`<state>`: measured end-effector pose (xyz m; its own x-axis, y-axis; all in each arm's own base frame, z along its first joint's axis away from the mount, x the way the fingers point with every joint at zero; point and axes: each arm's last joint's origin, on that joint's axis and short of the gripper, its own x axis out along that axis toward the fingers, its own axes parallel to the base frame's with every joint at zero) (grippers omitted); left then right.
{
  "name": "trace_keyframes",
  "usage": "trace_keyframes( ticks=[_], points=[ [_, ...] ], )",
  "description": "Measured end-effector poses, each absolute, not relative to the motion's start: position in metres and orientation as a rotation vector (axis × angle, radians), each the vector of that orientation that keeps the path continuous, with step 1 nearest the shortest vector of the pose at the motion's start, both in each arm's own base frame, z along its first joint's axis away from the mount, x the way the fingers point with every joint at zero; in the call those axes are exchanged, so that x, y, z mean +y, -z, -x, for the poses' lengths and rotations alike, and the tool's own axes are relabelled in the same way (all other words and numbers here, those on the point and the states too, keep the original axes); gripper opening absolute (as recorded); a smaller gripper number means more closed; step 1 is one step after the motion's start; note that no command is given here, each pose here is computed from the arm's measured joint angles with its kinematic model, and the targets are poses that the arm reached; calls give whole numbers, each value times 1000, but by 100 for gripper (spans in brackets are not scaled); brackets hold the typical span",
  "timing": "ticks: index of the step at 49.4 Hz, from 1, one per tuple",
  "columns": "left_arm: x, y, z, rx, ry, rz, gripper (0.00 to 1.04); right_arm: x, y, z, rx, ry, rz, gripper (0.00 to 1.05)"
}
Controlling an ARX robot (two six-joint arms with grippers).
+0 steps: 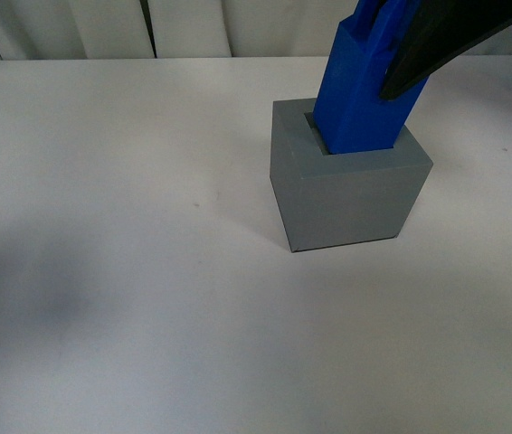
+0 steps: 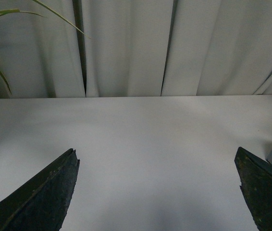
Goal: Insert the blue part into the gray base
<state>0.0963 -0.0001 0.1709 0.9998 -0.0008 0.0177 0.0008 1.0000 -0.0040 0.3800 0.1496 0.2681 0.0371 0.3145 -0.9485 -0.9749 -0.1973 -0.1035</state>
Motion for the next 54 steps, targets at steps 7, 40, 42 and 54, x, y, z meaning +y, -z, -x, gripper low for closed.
trace_keyframes(
  ticks=[7, 40, 42, 54],
  points=[
    [0, -171, -96, -18, 1, 4, 99, 150, -264, -380, 820, -1443, 1151, 46],
    [0, -171, -96, -18, 1, 4, 99, 121, -290, -364, 580, -1357, 972, 97],
    [0, -171, -96, -18, 1, 4, 99, 111, -297, -355, 541, -1331, 946, 97],
    [0, -171, -96, -18, 1, 4, 99, 66, -304, -302, 353, -1191, 770, 97]
  ],
)
